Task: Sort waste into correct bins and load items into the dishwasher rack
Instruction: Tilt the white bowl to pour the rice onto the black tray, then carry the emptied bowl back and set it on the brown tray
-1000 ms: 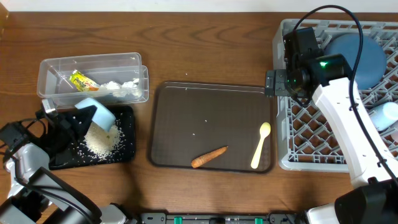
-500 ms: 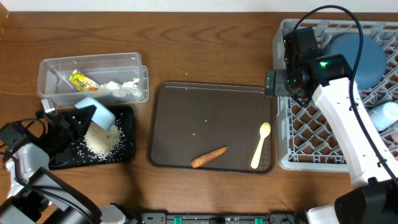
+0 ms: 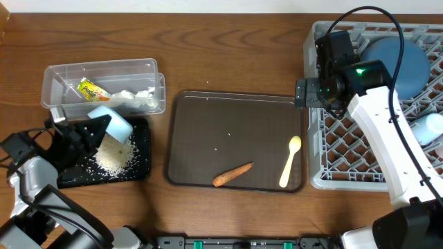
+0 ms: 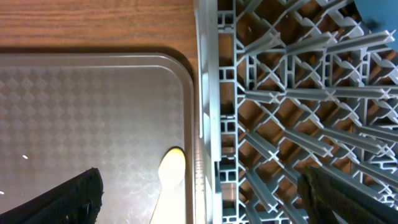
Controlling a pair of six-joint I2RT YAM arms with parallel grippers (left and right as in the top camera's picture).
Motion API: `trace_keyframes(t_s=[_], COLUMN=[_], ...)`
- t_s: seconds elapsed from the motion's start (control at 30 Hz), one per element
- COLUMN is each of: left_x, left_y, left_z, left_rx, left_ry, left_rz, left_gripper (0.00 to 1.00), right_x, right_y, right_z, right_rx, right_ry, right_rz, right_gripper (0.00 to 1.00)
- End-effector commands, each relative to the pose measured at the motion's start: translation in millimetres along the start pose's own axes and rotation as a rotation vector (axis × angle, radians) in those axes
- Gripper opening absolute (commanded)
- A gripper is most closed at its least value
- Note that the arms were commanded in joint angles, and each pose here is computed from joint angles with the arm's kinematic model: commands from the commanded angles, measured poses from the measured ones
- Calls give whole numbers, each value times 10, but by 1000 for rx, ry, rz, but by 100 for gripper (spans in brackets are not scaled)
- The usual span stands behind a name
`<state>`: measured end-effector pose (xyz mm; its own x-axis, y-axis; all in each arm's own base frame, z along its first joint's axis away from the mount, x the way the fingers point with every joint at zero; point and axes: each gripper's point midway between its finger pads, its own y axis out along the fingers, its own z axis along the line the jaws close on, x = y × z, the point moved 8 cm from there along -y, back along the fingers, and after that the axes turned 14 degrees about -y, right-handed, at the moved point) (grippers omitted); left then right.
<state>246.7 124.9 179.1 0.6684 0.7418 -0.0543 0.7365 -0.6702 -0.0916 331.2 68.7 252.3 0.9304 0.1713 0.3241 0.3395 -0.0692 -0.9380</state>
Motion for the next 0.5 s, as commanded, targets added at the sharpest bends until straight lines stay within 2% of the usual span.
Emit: trace_keyframes(t_s=[0.0,0.23,0.47], left_x=[-63,-250,-571], left_y=[94,426,897], left_z=[-87,-102,-264], left_rx=[-39,13,210], left_ry=[19,28,199], left_rz=[52,174,283], left_gripper=[6,6,6], right_x=[10,8,7], right_y=[-4,-4,-4], right_z=[-13,-12,-12], right_rx=[-5,-4,-4], right_ry=[-22,-27,-28], right_rz=[2,4,4], right_gripper=[99,99,99])
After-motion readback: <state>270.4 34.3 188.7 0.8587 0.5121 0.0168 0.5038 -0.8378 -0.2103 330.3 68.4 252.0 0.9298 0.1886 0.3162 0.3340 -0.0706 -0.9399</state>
